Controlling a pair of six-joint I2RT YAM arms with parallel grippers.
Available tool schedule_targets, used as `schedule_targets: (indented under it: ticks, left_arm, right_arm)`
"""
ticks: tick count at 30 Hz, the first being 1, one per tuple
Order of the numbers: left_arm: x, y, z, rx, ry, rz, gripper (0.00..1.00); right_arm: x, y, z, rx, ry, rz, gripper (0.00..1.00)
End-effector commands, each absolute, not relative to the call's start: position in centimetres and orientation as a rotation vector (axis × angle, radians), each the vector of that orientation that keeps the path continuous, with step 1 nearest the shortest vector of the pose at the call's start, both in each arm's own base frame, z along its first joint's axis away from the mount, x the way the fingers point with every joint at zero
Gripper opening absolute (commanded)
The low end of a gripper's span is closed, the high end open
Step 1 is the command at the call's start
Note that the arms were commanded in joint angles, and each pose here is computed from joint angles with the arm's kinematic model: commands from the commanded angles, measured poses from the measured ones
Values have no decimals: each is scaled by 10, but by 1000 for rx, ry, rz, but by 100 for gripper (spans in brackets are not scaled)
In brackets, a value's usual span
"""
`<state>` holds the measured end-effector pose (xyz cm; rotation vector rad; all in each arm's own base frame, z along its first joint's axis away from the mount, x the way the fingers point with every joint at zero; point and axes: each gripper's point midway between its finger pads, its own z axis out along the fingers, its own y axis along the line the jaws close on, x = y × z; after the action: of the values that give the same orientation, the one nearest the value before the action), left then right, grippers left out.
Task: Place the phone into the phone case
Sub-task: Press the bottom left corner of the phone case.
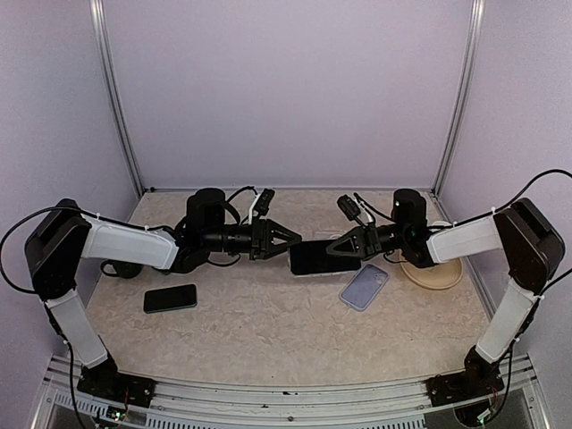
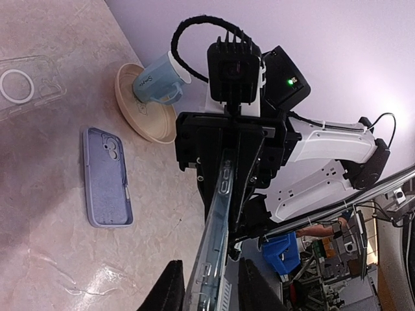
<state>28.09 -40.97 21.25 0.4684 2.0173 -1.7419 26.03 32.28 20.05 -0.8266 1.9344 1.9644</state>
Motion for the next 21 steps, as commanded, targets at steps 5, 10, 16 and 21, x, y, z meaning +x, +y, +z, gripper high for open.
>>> schedule_targets:
  ticks: [5, 10, 16, 21]
  left_arm:
    - [278, -418, 215, 518, 1999, -1724, 13]
    - [284, -415, 209, 487, 2027, -1653, 0]
    - [292, -408, 207, 454, 2040, -1532, 0]
    - [288, -408, 207, 471, 2038, -1544, 15]
  right_arm:
    - [256, 326, 212, -865, 1884, 1941, 0]
    - [259, 327, 208, -851, 1907, 1923, 0]
    - [261, 328, 206, -845, 1921, 1911, 0]
    - [261, 329, 210, -852, 1911, 1917, 0]
